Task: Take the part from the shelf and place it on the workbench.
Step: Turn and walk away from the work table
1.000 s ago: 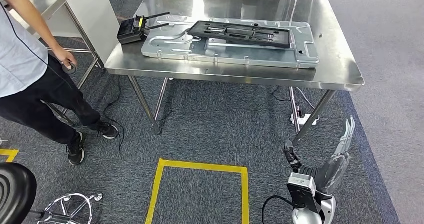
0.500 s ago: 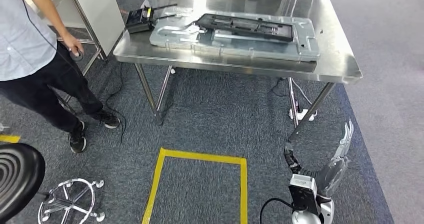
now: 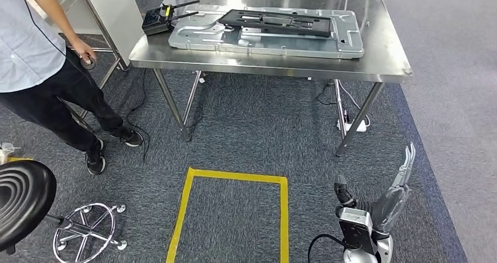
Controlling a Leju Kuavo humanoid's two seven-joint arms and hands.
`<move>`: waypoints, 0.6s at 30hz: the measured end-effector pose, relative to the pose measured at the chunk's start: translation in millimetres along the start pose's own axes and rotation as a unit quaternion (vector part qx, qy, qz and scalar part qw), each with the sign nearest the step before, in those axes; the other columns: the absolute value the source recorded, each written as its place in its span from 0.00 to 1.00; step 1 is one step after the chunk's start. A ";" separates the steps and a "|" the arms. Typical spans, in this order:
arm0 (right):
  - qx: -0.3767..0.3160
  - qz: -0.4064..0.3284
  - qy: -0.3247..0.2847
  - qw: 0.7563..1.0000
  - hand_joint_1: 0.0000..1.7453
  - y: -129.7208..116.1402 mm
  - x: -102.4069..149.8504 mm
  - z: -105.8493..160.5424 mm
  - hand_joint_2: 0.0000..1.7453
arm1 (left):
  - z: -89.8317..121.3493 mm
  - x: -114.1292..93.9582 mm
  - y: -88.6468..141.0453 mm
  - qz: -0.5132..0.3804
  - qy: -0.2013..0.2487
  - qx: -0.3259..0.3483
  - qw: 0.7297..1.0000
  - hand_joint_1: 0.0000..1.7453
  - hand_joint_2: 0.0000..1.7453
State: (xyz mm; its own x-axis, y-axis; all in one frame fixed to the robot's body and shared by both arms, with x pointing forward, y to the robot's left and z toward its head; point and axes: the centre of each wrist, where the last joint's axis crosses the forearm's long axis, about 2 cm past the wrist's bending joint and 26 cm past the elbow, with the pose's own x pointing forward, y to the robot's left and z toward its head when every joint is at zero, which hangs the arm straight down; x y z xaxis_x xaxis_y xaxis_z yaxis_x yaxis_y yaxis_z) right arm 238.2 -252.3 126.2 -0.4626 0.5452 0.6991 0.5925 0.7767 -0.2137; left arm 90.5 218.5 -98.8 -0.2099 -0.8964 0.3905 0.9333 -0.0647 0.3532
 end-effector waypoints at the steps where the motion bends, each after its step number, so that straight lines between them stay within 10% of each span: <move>1: 0.000 0.001 0.000 1.000 0.00 -0.2 -0.1 0.7 0.00 | 0.1 -0.3 0.0 0.000 0.000 0.000 1.000 0.00 0.00; 18: 0.046 0.045 0.070 0.995 0.00 1.6 -31.0 25.8 0.00 | -0.2 0.4 0.5 0.000 0.000 -0.002 1.000 0.00 0.00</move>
State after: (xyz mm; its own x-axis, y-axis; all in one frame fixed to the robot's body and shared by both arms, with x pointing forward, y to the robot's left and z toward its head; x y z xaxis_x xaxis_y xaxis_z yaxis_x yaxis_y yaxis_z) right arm 236.4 -259.8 86.6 -0.3101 0.5703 0.7606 0.5619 0.7553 -0.3372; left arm 90.9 217.9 -98.6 -0.2095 -0.8963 0.3907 0.9344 -0.0657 0.3502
